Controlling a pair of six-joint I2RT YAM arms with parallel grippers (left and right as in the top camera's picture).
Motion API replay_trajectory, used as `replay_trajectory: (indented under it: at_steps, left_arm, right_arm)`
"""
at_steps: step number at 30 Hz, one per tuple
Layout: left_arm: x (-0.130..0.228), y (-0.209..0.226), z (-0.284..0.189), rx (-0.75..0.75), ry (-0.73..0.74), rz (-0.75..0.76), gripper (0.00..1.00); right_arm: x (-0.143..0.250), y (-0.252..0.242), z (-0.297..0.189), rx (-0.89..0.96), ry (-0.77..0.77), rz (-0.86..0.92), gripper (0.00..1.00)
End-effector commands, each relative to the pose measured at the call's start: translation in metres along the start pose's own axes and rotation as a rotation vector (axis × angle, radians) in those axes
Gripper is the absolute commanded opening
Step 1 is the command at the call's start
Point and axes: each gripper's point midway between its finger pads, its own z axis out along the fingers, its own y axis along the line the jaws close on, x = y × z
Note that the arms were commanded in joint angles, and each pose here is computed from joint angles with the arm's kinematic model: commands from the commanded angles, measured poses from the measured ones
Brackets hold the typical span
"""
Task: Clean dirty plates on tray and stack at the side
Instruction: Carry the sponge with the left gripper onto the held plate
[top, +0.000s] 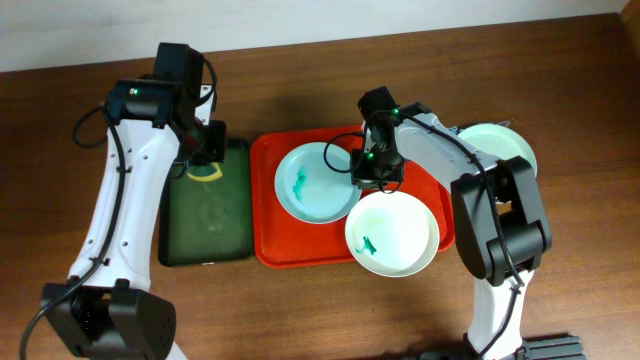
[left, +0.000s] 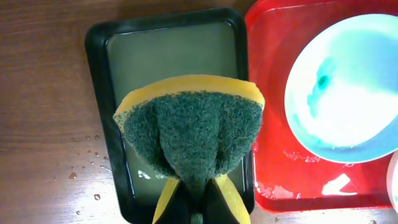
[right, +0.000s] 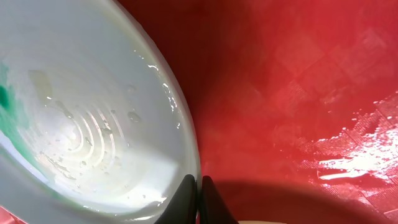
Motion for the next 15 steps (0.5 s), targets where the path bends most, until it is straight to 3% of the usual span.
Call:
replay_trajectory:
  at_steps: [1, 9, 15]
  left_arm:
    - [0.003, 0.001, 0.004, -0.006, 0.014, -0.006, 0.0]
    - [0.008, -0.003, 0.038, -0.003, 0.021, 0.008, 0.0]
    - [-0.008, -0.069, 0.066, 0.16, -0.024, 0.096, 0.0]
  right_arm:
    - [0.006, 0.002, 0.001, -0.001, 0.015, -0.016, 0.04]
    - [0.006, 0.003, 0.001, -0.006, 0.017, -0.05, 0.04]
    - [0.014, 0.018, 0.001, -0.081, 0.052, -0.053, 0.04]
